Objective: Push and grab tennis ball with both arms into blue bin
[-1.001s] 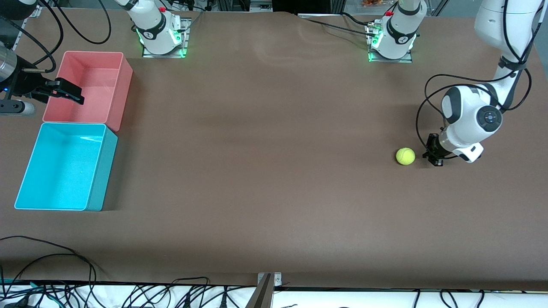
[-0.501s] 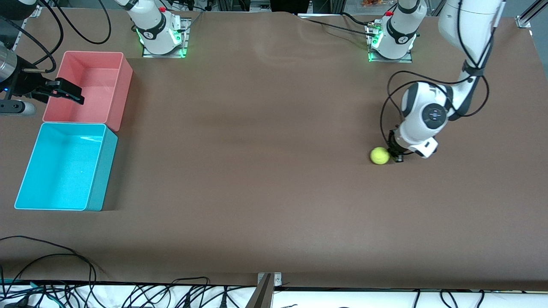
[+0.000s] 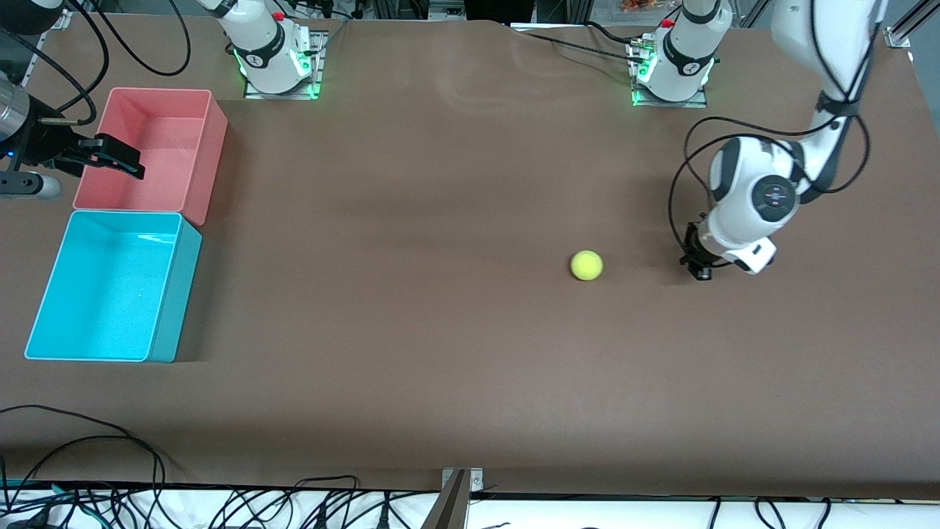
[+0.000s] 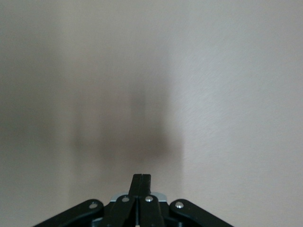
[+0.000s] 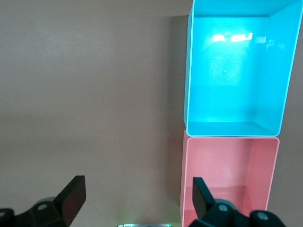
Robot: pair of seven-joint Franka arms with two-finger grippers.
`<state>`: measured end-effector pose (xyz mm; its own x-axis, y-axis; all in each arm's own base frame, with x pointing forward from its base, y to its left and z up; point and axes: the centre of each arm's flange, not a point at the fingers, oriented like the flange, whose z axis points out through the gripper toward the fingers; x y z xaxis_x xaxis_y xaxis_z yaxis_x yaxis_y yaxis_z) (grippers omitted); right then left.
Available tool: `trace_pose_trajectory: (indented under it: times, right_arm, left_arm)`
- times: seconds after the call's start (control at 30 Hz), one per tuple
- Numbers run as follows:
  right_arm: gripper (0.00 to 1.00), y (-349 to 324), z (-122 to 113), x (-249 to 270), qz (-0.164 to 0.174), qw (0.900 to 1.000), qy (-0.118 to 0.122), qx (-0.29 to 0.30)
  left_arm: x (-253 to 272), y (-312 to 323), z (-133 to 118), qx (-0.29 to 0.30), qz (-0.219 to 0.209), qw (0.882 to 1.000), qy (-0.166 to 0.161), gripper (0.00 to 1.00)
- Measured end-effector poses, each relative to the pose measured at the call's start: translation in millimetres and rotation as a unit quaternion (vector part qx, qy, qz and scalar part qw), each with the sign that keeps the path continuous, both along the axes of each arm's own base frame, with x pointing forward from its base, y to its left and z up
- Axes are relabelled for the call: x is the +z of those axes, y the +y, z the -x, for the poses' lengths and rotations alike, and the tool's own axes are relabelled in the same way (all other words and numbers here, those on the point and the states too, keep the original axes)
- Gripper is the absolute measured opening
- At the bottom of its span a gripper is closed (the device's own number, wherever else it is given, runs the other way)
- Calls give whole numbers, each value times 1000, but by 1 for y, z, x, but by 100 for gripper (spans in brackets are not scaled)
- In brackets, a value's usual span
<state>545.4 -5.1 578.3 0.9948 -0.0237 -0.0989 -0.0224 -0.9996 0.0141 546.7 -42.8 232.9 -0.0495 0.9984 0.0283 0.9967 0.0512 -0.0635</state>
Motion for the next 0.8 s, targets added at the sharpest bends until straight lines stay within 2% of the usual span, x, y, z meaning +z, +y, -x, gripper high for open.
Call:
trace_pose_trajectory:
  times: [0.3, 0.5, 0.63, 0.8]
  right_arm:
    - [100, 0, 0, 0, 0, 1000, 0, 0]
    - [100, 0, 0, 0, 0, 1000, -1, 0]
    - [100, 1, -2, -4, 0, 1000, 4, 1]
    - [100, 4, -7, -16, 0, 1000, 15, 3]
  left_arm:
    - [84, 31, -38, -70, 5, 998, 10, 1]
    - [140, 47, -58, -149, 10, 989, 10, 1]
    - [175, 59, -69, -222, 15, 975, 10, 1]
    - [216, 74, -77, -324, 21, 946, 7, 1]
